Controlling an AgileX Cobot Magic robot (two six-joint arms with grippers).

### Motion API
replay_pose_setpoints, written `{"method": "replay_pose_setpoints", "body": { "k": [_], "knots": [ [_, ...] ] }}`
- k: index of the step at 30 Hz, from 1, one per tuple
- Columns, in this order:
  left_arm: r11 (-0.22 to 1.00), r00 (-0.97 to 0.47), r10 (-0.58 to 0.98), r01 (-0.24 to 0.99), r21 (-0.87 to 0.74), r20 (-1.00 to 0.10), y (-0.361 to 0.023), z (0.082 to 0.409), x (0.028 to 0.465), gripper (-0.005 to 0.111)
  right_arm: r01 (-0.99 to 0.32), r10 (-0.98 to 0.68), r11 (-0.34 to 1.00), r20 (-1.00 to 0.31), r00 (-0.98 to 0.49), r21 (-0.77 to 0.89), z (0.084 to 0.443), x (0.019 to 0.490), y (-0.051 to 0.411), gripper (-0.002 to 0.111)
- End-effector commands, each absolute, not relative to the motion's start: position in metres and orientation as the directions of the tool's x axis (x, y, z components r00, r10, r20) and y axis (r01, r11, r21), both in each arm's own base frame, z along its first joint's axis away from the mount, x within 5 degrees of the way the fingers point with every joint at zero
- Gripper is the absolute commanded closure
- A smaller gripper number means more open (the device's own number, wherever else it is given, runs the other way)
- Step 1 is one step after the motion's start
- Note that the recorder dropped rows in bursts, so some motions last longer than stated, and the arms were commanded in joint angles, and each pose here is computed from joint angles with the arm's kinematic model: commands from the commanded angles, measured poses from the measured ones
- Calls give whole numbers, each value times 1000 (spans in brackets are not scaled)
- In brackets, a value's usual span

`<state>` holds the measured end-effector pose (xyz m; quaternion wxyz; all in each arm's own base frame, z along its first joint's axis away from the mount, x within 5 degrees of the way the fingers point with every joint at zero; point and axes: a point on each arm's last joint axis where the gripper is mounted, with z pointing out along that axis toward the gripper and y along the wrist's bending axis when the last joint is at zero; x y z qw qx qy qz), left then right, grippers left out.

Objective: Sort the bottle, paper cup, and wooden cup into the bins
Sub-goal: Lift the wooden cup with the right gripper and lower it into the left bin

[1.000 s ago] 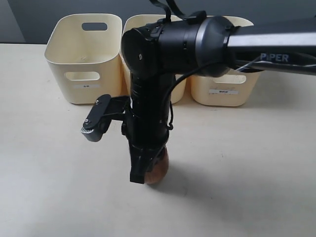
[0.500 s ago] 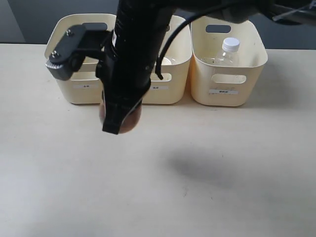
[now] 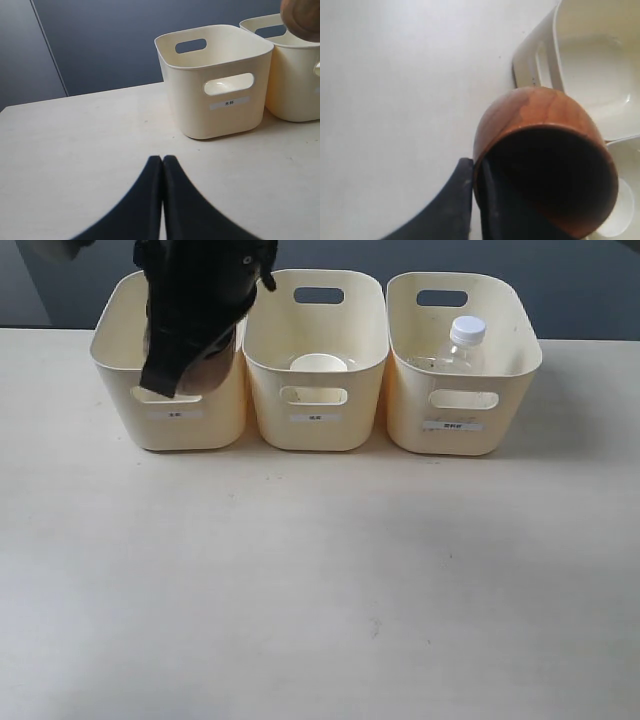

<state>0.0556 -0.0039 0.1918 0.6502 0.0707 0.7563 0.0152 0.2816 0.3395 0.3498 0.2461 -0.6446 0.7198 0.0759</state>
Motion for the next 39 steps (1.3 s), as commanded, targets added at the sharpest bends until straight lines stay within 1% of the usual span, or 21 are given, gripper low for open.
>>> {"method": "replay_pose_setpoints", "body": {
  "k": [1,7,13,18,23,32,35,39],
  "knots": [
    [990,-141,119,91,107,-983,-4,192,55,107,-941,-865,214,-498,-59,-261,357,307,344,109],
    [990,-141,119,91,107,-983,-4,192,55,107,-925,-812,279,-577,-84,-257,357,340,349,109],
    [990,-141,119,91,107,-983,-4,192,55,107,-905,-789,321,-608,-91,-281,343,366,352,109],
    [990,-141,119,91,107,-983,-4,192,55,107,-891,-731,358,-677,-83,-278,319,391,360,109],
    [990,-141,119,91,107,-983,-4,192,55,107,-871,-671,413,-736,-93,-266,277,423,366,109],
    [990,-141,119,91,107,-983,-4,192,55,107,-835,-610,469,-790,-71,-287,236,442,380,109],
    [990,-141,119,91,107,-983,-4,192,55,107,-830,-607,486,-790,-93,-276,224,450,375,109],
    [990,-141,119,91,107,-983,-4,192,55,107,-825,-562,535,-806,-187,-182,216,464,359,109]
  ]
}}
